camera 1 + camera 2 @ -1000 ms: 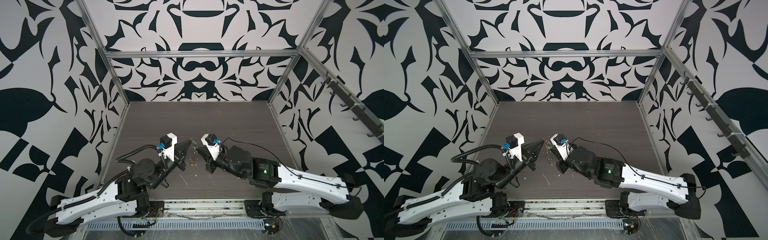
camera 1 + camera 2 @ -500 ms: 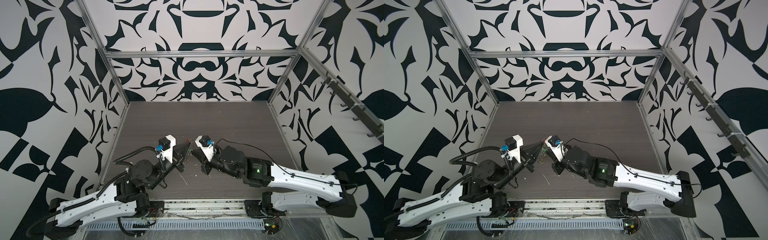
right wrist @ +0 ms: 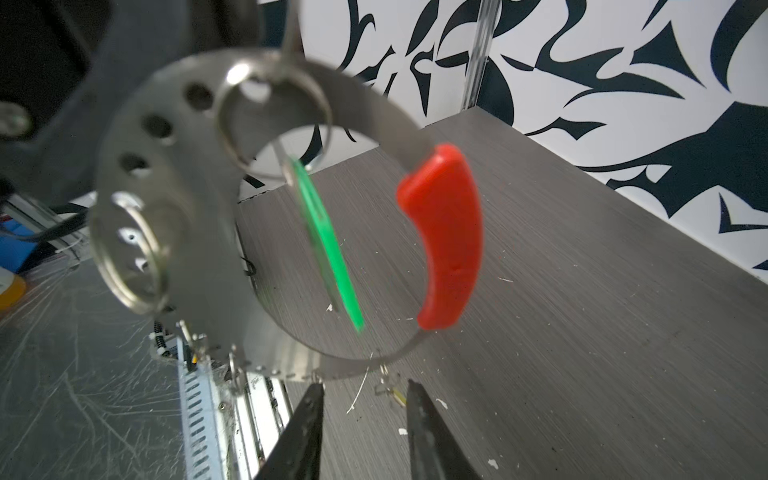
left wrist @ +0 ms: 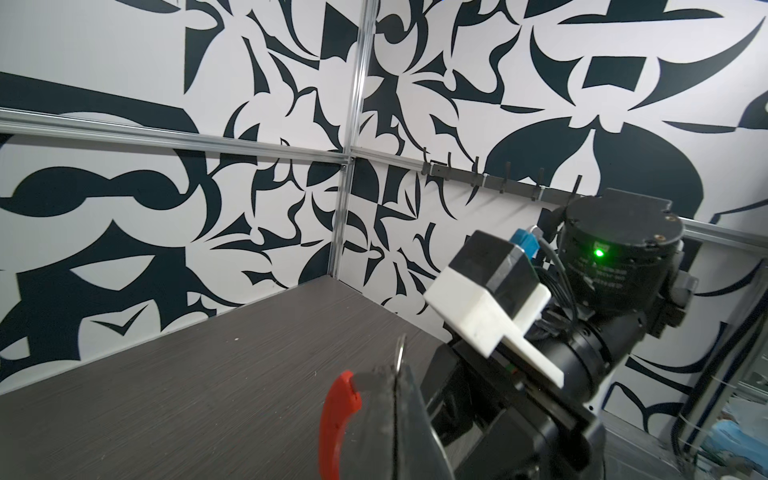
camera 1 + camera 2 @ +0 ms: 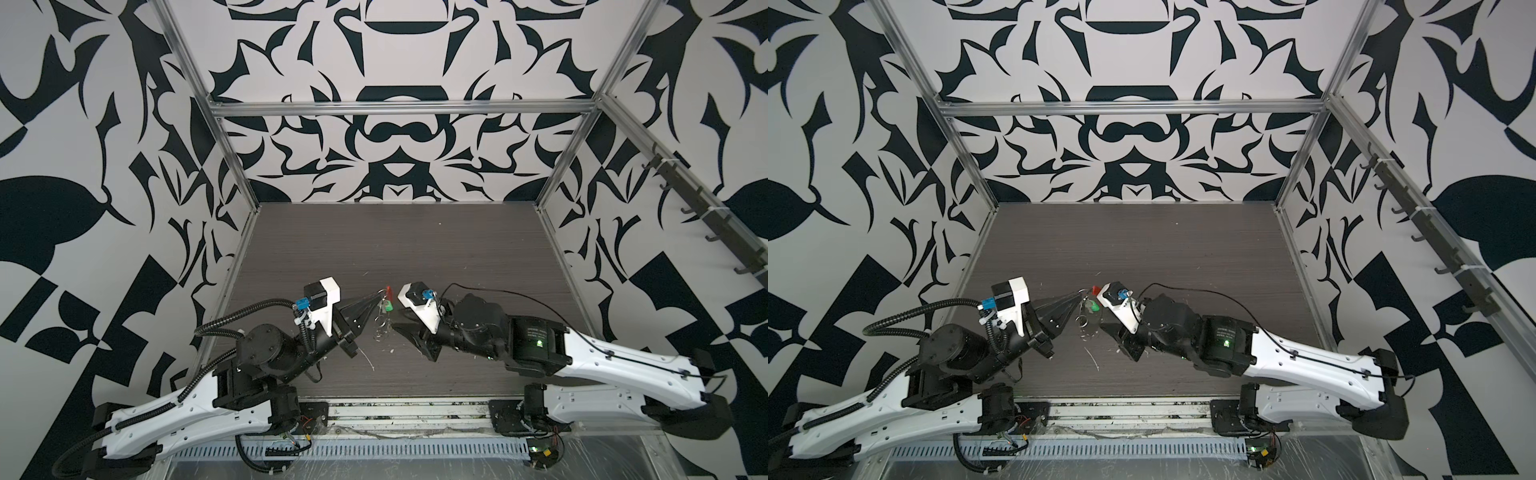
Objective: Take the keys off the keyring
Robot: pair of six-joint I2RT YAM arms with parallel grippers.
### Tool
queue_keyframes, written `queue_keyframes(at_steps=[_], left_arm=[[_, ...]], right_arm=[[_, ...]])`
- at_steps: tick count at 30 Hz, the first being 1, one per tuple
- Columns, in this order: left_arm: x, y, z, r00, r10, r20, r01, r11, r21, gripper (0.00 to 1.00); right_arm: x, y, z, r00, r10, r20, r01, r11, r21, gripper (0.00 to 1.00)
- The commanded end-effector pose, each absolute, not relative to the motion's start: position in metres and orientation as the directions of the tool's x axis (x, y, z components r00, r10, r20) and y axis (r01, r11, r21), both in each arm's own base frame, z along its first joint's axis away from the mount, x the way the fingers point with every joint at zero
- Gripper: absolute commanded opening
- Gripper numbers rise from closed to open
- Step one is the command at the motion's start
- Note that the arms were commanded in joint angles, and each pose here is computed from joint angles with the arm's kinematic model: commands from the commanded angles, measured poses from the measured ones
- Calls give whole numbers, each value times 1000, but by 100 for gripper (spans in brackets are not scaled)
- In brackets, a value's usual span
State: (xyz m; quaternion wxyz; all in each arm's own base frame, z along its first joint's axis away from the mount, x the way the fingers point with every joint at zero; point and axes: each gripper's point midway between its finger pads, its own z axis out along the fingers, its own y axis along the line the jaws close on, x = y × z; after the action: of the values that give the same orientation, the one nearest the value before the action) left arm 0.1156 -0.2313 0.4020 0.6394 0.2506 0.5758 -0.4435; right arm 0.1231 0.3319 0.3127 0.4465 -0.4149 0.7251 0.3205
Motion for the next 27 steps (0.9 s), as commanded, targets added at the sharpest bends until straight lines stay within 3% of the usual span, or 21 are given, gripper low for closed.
queue_keyframes(at_steps=[1, 10, 18, 27], left_arm=[[104, -225, 421, -47, -327, -944, 886, 422, -191, 0], [80, -230, 419, -55, -332, -941, 943, 293, -159, 0], [68, -233, 415, -60, -321, -945, 963, 230, -140, 0], [65, -228, 415, -64, -350, -935, 965, 217, -147, 0]], right_arm=[[107, 315, 357, -227, -218, -949, -912, 388, 129, 41], [90, 309, 411, -156, 5, -988, -950, 274, 151, 43], [79, 328, 429, -137, 66, -988, -974, 173, 147, 43], [86, 336, 411, -148, 20, -989, -966, 213, 149, 43]])
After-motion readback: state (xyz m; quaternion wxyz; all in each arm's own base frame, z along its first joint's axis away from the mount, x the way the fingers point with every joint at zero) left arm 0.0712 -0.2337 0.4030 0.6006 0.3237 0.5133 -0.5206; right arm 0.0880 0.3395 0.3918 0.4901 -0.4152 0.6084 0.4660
